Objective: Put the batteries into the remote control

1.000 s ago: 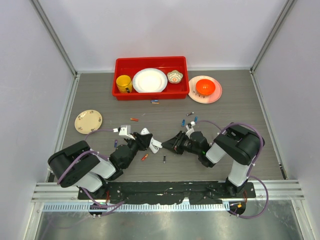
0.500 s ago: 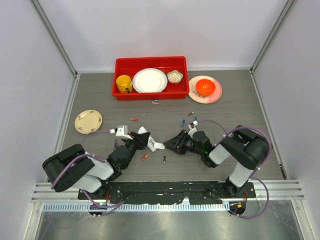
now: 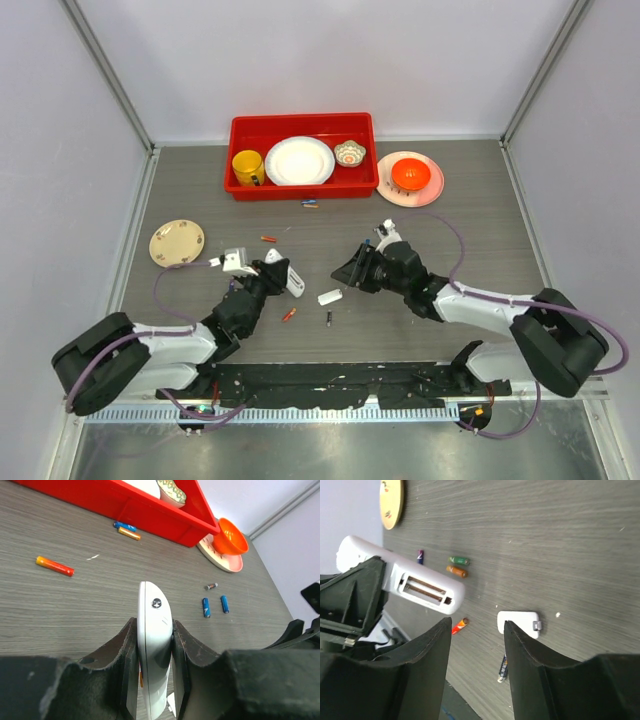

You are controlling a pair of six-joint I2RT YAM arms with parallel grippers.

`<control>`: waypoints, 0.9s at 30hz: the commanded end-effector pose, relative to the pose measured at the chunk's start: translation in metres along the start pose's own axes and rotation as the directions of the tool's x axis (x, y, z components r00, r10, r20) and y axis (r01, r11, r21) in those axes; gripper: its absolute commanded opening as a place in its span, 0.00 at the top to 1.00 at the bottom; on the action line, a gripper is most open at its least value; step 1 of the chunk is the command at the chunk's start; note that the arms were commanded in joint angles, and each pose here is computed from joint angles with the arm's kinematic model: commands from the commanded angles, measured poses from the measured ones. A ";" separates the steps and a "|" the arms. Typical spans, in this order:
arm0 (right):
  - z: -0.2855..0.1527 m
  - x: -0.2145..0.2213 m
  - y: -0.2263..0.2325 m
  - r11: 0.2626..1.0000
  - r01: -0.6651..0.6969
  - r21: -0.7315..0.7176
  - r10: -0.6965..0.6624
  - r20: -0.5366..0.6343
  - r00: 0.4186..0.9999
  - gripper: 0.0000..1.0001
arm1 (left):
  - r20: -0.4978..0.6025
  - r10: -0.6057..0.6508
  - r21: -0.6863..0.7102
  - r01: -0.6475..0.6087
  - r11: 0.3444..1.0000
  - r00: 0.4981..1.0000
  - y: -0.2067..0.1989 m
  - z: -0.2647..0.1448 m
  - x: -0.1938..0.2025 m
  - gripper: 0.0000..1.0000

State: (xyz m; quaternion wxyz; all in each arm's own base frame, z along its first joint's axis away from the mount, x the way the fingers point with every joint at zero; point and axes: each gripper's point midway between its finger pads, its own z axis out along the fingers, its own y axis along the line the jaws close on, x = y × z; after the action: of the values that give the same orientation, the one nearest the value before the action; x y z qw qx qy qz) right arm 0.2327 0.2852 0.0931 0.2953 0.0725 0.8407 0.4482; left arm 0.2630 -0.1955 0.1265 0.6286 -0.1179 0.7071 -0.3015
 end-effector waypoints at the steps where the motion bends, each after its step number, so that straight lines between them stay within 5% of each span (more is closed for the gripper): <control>1: -0.019 -0.036 -0.008 0.948 0.251 0.197 -0.263 0.035 0.964 0.48 | 0.065 -0.004 -0.035 0.006 0.999 0.998 -0.010 0.002 -0.032 1.00; 6: -0.051 -0.073 -0.032 0.817 0.337 0.469 -0.416 0.074 0.906 0.49 | -0.081 -0.108 0.017 0.110 0.994 0.991 -0.044 -0.005 -0.042 1.00; 11: -0.052 -0.062 -0.014 0.880 0.344 0.328 -0.401 0.121 0.908 0.45 | -0.305 -0.261 0.195 0.328 0.925 0.916 -0.077 -0.016 -0.038 1.00; 16: -0.060 -0.049 -0.003 0.930 0.295 0.219 -0.332 0.158 0.930 0.31 | -0.394 -0.399 0.363 0.539 0.760 0.828 -0.097 -0.036 -0.055 1.00; 22: -0.074 -0.052 0.025 0.951 0.298 0.089 -0.310 0.227 0.923 0.21 | -0.521 -0.377 0.424 0.615 0.664 0.766 -0.116 -0.047 -0.047 1.00; 27: -0.085 -0.059 0.015 0.918 0.353 0.181 -0.387 0.210 0.898 0.21 | -0.633 -0.377 0.416 0.708 0.571 0.676 -0.122 -0.057 -0.036 1.00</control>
State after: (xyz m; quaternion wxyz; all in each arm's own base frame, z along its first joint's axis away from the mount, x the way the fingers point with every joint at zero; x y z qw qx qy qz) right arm 0.2279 0.2146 0.1518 0.4501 0.0073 0.8305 0.3281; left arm 0.2167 -0.2481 0.1905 0.3475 -0.1026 0.6772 -0.6403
